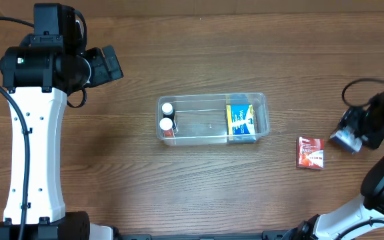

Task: Pack container
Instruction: 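Move right gripper to the white box and grasp it, then carry the white box into the container and release it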

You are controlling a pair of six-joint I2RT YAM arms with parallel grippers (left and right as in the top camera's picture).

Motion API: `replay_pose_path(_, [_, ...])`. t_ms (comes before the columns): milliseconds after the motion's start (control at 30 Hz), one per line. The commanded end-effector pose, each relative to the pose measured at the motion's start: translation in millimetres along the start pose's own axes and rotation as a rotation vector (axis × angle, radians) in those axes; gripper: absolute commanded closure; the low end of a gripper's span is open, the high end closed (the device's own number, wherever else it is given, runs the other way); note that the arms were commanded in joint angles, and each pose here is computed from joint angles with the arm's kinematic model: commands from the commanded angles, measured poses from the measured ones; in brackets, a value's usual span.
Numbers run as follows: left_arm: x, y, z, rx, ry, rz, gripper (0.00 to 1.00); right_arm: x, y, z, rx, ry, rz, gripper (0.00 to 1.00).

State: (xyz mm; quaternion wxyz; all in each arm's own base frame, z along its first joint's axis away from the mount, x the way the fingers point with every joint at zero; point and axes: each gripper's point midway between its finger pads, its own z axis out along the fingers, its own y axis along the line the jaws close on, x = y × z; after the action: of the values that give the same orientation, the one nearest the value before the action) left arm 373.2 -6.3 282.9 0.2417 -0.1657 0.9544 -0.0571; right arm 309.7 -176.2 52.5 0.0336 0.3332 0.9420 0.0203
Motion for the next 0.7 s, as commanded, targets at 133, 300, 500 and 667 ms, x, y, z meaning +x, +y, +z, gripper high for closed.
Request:
replay_pose_path(133, [-0.3,2.6,4.4,-0.009,0.007,0.027,0.0,-12.6,85.8,-114.8,-0.144,-0.212,-0.173,0.26])
replay_pose_path(300, [-0.3,2.5,4.4,-0.009,0.007,0.027,0.0,37.7,151.9,-165.0,-0.225,-0.298,-0.389,0.26])
replay_pose_path(500, [-0.3,2.5,4.4,-0.009,0.007,0.027,0.0,110.4,224.9,-184.0,-0.315,-0.298,-0.634,0.27])
replay_pose_path(667, [-0.3,2.5,4.4,-0.009,0.007,0.026,0.0,160.2,276.5,-175.5,-0.372,-0.253,-0.73,0.28])
